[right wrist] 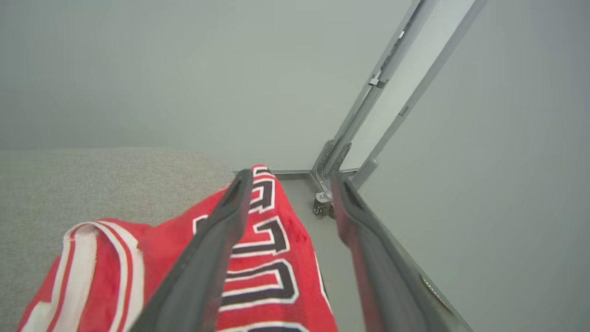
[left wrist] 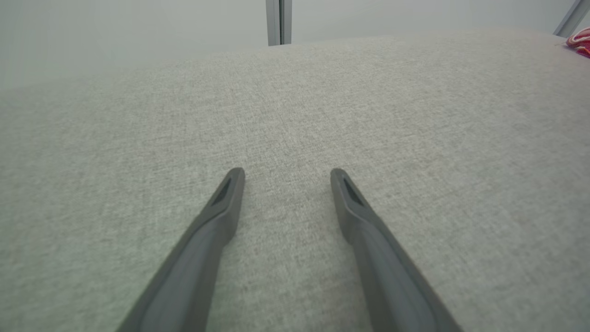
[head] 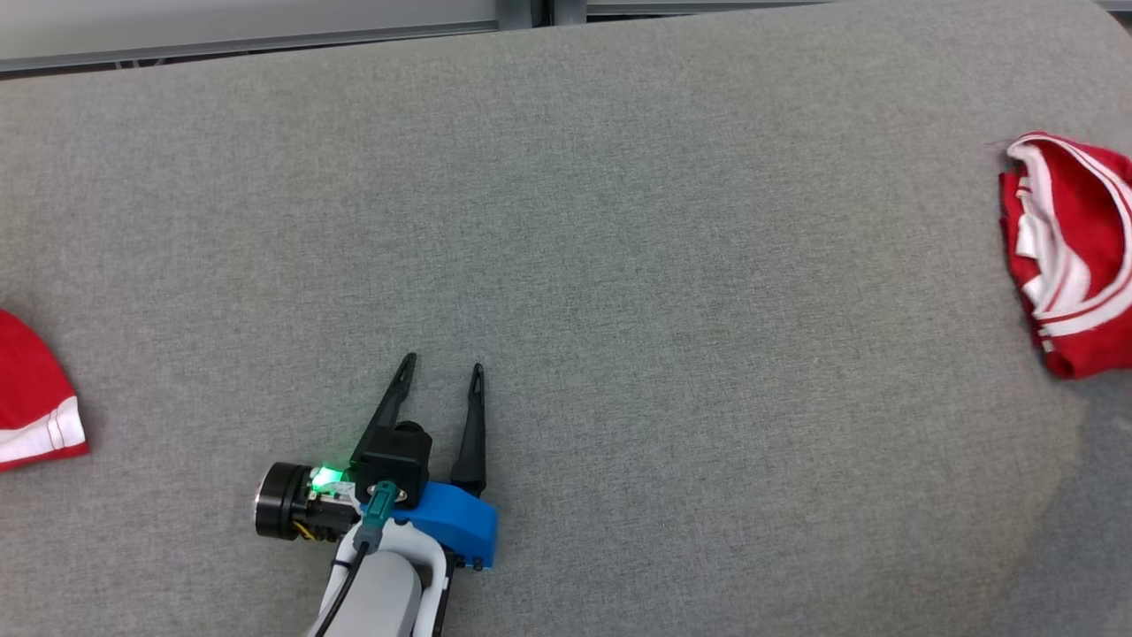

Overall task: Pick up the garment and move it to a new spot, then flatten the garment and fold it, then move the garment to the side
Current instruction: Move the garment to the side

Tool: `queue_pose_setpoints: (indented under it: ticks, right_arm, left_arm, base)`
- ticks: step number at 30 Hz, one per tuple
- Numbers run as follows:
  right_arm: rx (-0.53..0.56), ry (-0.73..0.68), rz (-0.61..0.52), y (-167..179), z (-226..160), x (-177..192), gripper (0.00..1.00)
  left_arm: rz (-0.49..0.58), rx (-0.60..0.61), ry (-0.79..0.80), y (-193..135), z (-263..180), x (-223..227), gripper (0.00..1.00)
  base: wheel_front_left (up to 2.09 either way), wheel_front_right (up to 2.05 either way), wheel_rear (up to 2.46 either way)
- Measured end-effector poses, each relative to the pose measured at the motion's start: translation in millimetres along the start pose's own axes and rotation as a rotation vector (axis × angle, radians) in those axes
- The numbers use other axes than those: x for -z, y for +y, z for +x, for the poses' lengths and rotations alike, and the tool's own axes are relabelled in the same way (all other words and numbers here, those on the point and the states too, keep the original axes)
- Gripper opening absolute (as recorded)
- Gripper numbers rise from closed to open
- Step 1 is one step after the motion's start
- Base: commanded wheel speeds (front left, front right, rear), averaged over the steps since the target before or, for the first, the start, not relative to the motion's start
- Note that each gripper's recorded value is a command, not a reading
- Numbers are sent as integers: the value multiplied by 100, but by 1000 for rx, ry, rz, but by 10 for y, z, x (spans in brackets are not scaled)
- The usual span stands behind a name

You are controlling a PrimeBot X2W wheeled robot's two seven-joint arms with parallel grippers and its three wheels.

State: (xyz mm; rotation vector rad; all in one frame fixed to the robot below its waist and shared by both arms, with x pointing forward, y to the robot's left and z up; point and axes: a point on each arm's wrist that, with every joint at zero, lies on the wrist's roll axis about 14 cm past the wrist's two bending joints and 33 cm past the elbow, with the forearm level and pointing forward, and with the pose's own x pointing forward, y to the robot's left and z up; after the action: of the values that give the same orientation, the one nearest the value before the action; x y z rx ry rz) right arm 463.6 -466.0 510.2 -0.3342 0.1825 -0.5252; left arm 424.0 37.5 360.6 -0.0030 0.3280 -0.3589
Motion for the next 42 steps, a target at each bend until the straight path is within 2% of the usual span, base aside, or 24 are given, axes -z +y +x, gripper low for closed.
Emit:
queue_pose_setpoints:
  ticks: [2,7,10,13,20,23,36,42]
  right_arm:
    - [9,-38,35,105,-4,-93,100]
    - [-64,-155,120,586,-103,-459,100]
    - [-166,-206,173,1010,-295,-601,100]
    - [-246,-256,227,1272,-507,-738,100]
    - [-395,-233,322,1734,-1016,-626,100]
    - [-420,-207,355,1815,-1170,-534,100]
    - [-505,-112,344,1941,-1754,-147,100]
    - [-541,-123,366,1979,-1932,-189,100]
  left_arm:
    - [3,-7,-3,24,3,-11,100]
    - [10,-33,-30,94,-2,-116,100]
    - [7,-51,-54,121,-31,-210,100]
    - [10,-81,-74,187,-103,-283,100]
    - [1,-178,-119,419,-357,-434,100]
    - [-2,-216,-129,505,-471,-455,100]
    - [-24,-324,-162,715,-966,-469,100]
    - [-28,-349,-168,743,-1120,-444,100]
  base:
    - [0,0,0]
    - [0,0,0]
    - [0,0,0]
    - [0,0,0]
    - [0,0,0]
    - [0,0,0]
    - [0,0,0]
    - [0,0,0]
